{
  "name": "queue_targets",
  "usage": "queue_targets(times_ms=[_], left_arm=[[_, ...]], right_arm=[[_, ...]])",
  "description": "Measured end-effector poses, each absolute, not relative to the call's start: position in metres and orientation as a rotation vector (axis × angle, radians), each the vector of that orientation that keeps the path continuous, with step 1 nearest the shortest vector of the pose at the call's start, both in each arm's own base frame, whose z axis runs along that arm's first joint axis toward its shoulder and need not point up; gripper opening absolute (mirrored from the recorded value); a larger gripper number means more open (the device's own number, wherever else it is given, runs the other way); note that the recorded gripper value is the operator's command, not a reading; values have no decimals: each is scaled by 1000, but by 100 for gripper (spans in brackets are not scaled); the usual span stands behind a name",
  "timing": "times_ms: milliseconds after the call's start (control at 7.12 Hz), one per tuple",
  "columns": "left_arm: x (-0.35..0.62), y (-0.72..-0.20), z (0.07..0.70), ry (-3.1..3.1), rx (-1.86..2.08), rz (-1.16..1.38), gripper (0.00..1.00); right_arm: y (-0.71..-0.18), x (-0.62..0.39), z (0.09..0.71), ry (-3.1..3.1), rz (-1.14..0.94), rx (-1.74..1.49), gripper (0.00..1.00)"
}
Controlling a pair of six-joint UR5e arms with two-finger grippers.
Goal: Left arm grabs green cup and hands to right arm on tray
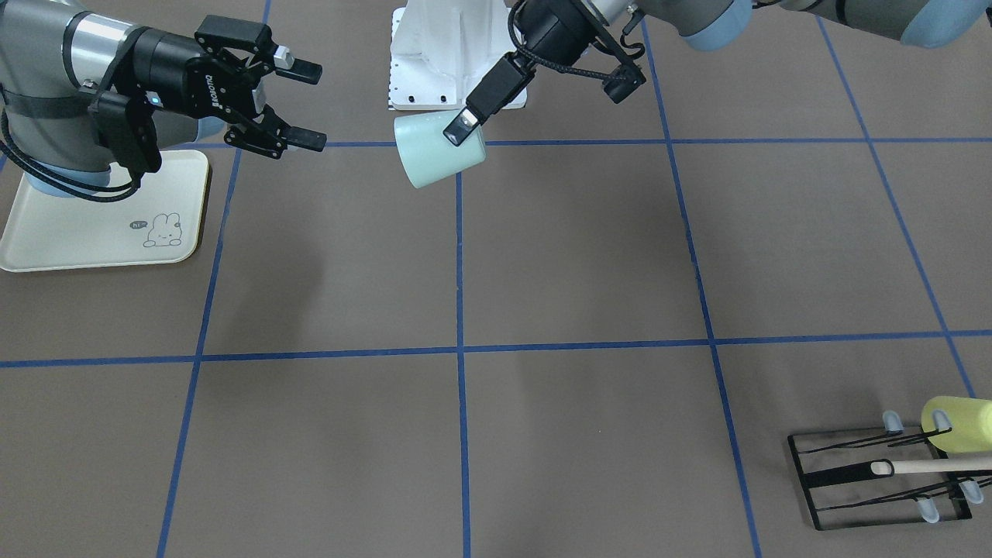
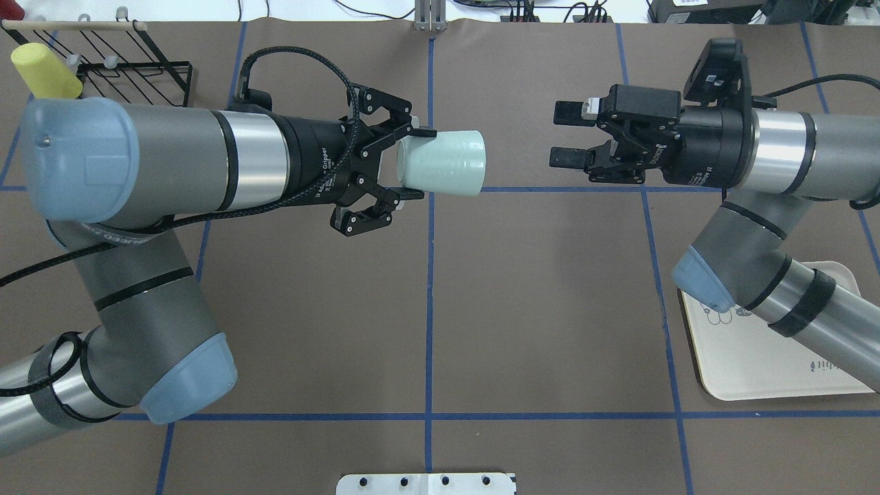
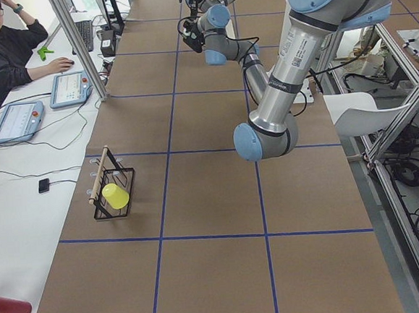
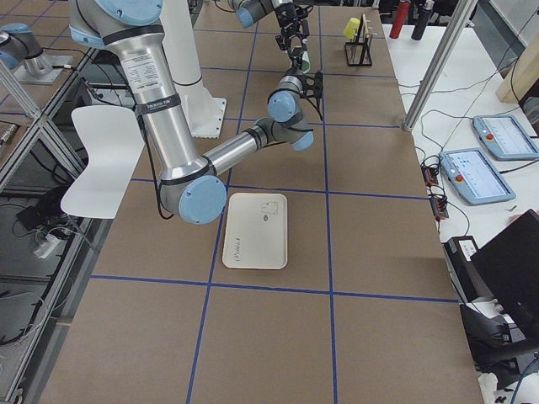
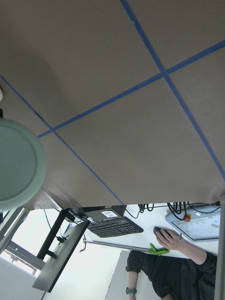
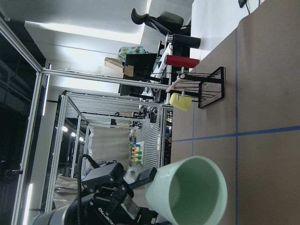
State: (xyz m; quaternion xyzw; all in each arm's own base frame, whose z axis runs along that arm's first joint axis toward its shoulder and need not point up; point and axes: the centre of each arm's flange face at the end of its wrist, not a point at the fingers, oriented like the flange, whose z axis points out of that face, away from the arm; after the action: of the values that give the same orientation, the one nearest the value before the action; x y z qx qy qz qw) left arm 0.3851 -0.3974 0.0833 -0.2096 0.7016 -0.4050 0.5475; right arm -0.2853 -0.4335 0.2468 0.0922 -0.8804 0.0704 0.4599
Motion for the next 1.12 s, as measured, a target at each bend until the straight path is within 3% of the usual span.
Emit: queue_targets(times_ms=[1123], left_arm=[[370, -383, 77, 1725, -790, -942, 12]], right_arm=[[-419, -281, 229, -2265, 128, 253, 99]])
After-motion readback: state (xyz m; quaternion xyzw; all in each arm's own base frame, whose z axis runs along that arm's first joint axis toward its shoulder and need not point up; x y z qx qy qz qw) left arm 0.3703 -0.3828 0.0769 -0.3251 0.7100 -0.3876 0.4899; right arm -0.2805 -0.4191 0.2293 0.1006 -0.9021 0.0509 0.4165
